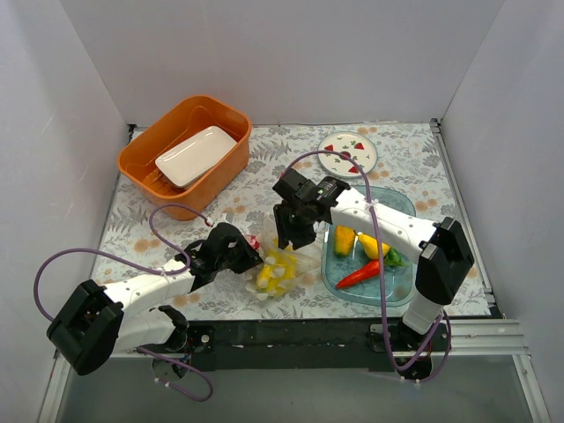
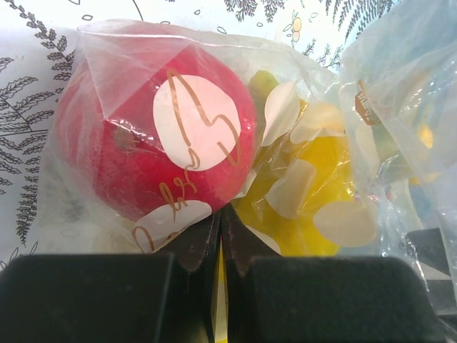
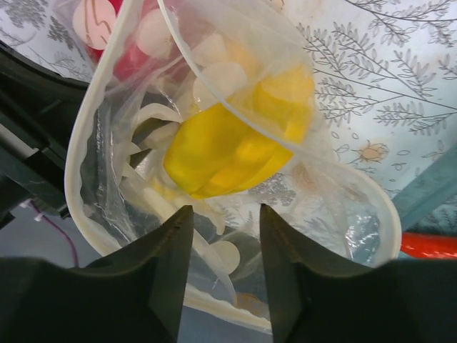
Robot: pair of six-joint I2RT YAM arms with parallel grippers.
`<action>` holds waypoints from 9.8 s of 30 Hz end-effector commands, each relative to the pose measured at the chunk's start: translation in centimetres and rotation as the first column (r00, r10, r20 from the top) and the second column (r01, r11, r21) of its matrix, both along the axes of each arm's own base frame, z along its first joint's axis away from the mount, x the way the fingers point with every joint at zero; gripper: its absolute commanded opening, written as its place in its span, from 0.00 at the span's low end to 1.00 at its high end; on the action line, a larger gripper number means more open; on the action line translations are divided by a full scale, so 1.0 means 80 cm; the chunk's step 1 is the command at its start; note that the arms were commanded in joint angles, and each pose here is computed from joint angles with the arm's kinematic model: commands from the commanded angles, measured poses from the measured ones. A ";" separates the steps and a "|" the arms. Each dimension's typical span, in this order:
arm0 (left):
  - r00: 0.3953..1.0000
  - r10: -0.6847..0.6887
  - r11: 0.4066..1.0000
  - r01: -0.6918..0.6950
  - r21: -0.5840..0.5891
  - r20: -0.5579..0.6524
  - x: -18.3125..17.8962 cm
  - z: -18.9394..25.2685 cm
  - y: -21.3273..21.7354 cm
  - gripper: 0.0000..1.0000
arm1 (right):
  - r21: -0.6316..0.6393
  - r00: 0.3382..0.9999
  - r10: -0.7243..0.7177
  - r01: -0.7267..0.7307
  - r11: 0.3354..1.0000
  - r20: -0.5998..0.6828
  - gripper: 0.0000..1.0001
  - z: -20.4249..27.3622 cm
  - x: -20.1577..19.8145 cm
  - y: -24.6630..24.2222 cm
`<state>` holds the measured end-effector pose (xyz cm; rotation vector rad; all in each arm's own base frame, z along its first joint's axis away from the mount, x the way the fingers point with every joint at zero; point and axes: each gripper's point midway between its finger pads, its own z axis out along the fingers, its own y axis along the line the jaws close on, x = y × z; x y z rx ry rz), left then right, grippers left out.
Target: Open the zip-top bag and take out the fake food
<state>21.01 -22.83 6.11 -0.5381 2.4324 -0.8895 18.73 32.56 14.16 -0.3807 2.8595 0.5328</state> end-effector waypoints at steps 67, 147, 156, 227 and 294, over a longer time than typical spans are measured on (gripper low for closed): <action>0.994 0.092 0.994 -0.089 0.064 -0.055 0.004 -0.045 0.033 0.00 | -0.135 0.993 0.114 -0.116 0.984 -0.022 0.74 -0.050 0.028 0.005; 0.978 0.207 0.951 -0.199 0.236 -0.009 0.053 -0.016 0.075 0.00 | -0.002 0.678 0.001 0.000 1.000 0.735 0.01 0.173 0.064 -0.090; 0.983 0.184 0.955 -0.183 0.233 0.021 0.054 0.002 0.075 0.00 | 0.080 0.608 -0.194 0.210 0.974 0.770 0.01 0.216 0.079 -0.164; 0.962 0.170 0.895 -0.242 0.376 0.214 0.172 0.079 0.057 0.21 | 0.361 0.954 -0.185 0.090 0.928 0.236 0.52 -0.005 0.115 -0.043; 0.910 0.410 0.897 -0.392 0.206 -0.054 0.022 -0.014 0.110 0.00 | 0.439 0.982 0.007 -0.090 0.894 0.188 0.57 -0.049 0.036 0.055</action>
